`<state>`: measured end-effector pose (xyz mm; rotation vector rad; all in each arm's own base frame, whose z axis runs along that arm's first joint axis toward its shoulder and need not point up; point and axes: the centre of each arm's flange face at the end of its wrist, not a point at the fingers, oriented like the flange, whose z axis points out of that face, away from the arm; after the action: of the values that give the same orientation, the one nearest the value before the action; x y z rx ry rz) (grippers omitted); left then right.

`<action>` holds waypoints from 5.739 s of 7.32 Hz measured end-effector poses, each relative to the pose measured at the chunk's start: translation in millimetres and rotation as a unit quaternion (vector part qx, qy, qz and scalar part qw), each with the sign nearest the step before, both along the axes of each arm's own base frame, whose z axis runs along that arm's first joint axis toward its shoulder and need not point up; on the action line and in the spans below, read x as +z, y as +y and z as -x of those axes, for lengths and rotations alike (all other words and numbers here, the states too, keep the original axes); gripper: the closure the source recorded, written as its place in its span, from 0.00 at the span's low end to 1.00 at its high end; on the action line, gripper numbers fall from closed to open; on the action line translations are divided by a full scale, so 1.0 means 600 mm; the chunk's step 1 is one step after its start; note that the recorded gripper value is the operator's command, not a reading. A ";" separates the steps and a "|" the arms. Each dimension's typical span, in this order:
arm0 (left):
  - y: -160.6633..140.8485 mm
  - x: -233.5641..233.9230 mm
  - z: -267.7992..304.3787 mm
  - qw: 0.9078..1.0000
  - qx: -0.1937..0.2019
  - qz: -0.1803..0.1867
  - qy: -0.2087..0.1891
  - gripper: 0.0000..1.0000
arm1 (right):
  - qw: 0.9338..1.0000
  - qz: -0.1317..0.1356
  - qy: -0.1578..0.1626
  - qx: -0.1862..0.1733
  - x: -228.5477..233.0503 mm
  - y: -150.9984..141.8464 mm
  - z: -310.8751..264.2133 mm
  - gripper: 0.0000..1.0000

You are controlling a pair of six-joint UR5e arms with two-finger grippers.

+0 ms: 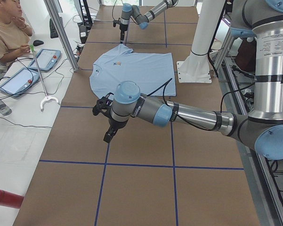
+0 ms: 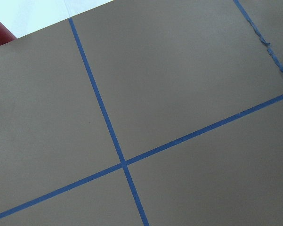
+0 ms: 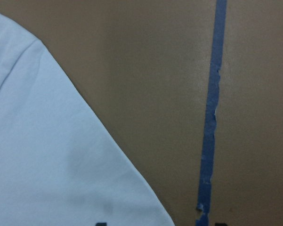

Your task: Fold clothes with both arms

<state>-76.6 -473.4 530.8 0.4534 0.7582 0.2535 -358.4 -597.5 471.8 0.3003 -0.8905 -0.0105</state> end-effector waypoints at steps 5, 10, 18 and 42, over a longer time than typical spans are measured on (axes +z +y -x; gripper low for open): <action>0.002 -0.003 0.000 1.000 0.000 -0.002 0.000 0.00 | 1.000 0.002 0.009 -0.005 0.016 0.010 0.020 0.87; 0.005 -0.002 0.001 1.000 0.000 -0.002 0.000 0.00 | 1.000 -0.008 -0.002 0.005 -0.025 -0.008 0.015 1.00; 0.006 -0.002 0.001 1.000 0.000 -0.003 0.000 0.00 | 0.984 0.069 0.013 0.166 -0.345 0.018 0.289 1.00; -0.230 -0.081 -0.619 0.976 -0.118 0.138 0.120 0.30 | 0.990 -0.018 0.072 -0.117 -0.134 -0.167 -0.382 0.00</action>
<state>294.9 -611.2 482.1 0.3080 0.9518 -0.1312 -129.1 -697.9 391.6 0.2249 -0.7792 -0.2621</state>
